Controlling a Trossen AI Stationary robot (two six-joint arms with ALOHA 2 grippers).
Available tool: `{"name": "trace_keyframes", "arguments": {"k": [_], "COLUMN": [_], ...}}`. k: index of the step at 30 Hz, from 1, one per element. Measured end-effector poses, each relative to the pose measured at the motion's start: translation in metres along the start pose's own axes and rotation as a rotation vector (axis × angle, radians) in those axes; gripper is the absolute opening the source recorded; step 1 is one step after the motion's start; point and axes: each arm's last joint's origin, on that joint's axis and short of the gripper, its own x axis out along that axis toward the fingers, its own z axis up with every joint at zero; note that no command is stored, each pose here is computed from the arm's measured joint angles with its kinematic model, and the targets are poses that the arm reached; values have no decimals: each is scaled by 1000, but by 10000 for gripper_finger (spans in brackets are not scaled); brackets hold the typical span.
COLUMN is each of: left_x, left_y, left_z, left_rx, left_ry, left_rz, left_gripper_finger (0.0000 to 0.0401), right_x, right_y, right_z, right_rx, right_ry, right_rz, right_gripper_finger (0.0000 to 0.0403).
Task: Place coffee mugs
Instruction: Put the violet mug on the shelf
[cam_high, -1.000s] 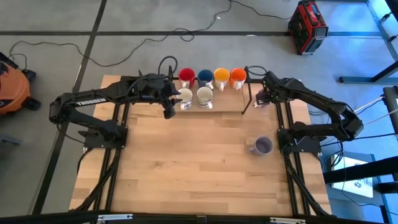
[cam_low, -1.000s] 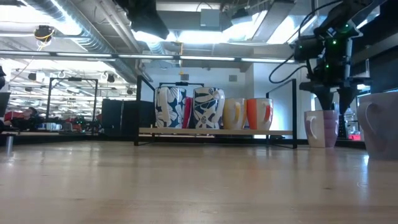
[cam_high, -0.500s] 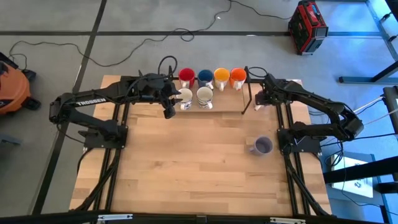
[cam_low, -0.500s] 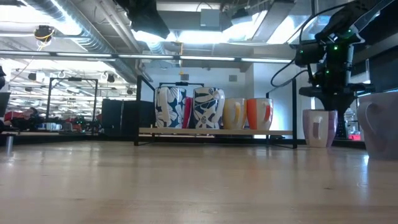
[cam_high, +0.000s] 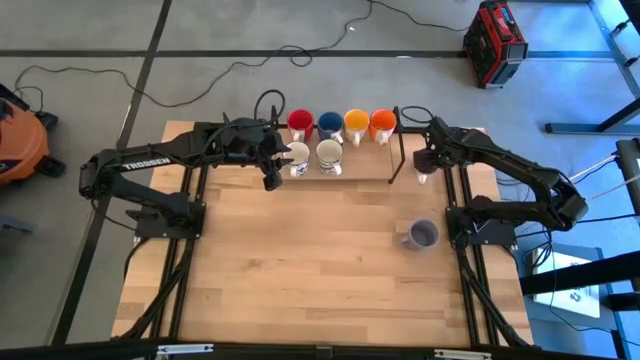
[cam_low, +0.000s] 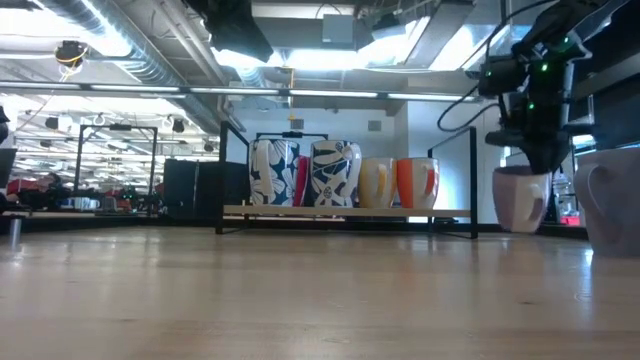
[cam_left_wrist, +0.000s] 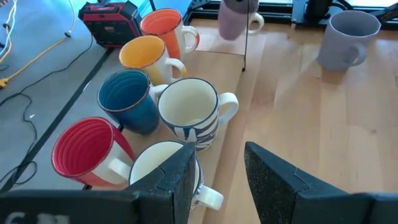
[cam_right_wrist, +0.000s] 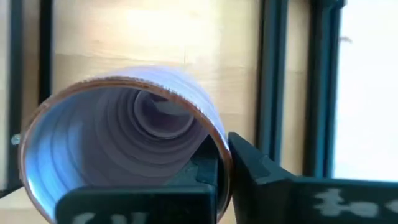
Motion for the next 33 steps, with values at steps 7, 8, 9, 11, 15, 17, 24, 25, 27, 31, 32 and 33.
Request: {"name": "trace_keyframes", "arguments": {"k": [7, 8, 9, 11, 15, 17, 24, 25, 27, 31, 32, 33], "left_x": [0, 0, 0, 0, 0, 0, 0, 0, 0, 0, 0, 0], "left_y": [0, 0, 0, 0, 0, 0, 0, 0, 0, 0, 0, 0], "left_z": [0, 0, 0, 0, 0, 0, 0, 0, 0, 0, 0, 0], "left_rx": [0, 0, 0, 0, 0, 0, -1, -1, -1, -2, -2, -2], "left_ry": [-1, 0, -1, 0, -1, 0, -1, -1, -1, 0, -1, -1], "left_rz": [0, 0, 0, 0, 0, 0, 0, 1, 1, 1, 1, 1], "left_gripper_finger": [133, 133, 133, 133, 133, 133, 133, 133, 133, 133, 133, 133], "right_x": [-44, -50, -56, -66, -86, -93, -115, -117, -121, -130, -132, -133], "right_y": [-12, -14, -16, -20, -28, -30, -27, -25, -19, -5, -3, 0], "right_z": [2, 1, 0, -3, -8, -10, -20, -22, -25, -29, -31, -33], "right_rx": [-82, -90, -103, -119, -170, -187, -284, -296, -325, -373, -392, -412], "right_ry": [-23, -20, -12, 7, 34, 47, 42, 41, 42, 5, 1, -1], "right_rz": [59, 75, 90, 122, 162, 211, 338, 353, 378, 451, 458, 460], "right_gripper_finger": [4, 5, 5, 5, 3, 4, 3, 3, 3, 3, 3, 3]}}
